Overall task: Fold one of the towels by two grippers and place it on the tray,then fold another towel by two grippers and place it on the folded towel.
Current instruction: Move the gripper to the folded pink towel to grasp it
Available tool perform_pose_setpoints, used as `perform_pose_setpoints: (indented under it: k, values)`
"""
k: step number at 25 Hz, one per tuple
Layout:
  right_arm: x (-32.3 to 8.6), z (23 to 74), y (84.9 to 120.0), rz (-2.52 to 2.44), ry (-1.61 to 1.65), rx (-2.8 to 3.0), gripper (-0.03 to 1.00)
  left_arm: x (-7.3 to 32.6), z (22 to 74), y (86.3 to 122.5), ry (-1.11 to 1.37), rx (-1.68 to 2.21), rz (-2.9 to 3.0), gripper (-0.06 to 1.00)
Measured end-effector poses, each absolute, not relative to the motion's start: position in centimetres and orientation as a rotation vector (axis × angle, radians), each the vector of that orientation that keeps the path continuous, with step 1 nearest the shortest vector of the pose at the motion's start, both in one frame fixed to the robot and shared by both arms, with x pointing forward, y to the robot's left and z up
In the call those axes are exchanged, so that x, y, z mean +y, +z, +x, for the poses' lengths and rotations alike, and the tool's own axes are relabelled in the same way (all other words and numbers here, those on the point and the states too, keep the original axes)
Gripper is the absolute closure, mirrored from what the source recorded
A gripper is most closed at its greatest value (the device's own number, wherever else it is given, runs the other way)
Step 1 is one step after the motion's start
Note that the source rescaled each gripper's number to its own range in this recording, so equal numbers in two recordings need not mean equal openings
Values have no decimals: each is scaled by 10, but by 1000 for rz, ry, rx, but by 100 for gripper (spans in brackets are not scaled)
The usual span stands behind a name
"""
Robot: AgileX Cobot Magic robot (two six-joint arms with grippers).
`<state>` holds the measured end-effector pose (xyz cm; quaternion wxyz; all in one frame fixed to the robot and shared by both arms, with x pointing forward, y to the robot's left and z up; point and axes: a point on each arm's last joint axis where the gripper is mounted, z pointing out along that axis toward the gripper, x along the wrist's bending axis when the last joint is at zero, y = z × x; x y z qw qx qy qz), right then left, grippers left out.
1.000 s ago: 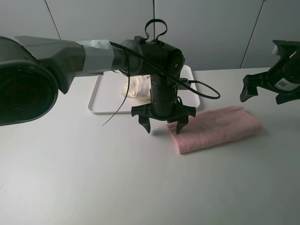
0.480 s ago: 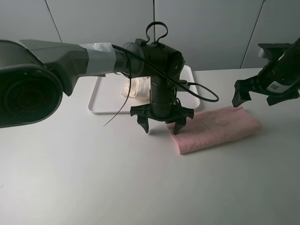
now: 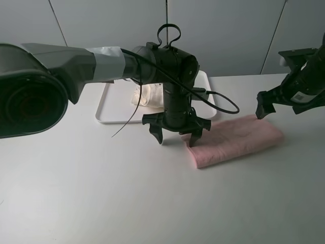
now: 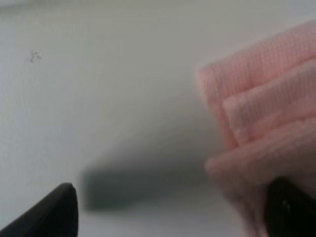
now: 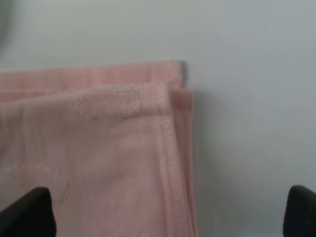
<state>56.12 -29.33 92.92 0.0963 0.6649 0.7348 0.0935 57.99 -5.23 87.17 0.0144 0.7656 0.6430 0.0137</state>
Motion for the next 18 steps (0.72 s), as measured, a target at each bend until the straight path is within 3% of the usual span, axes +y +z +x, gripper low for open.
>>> perform_pose_setpoints:
  k: [6, 18]
  values:
    - [-296, 565, 894, 2021, 175, 2242, -3, -51, 581, 873, 76, 1896, 2479, -3]
    - [-310, 578, 893, 1957, 155, 2330, -3, -46, 584, 873, 149, 1752, 2614, -3]
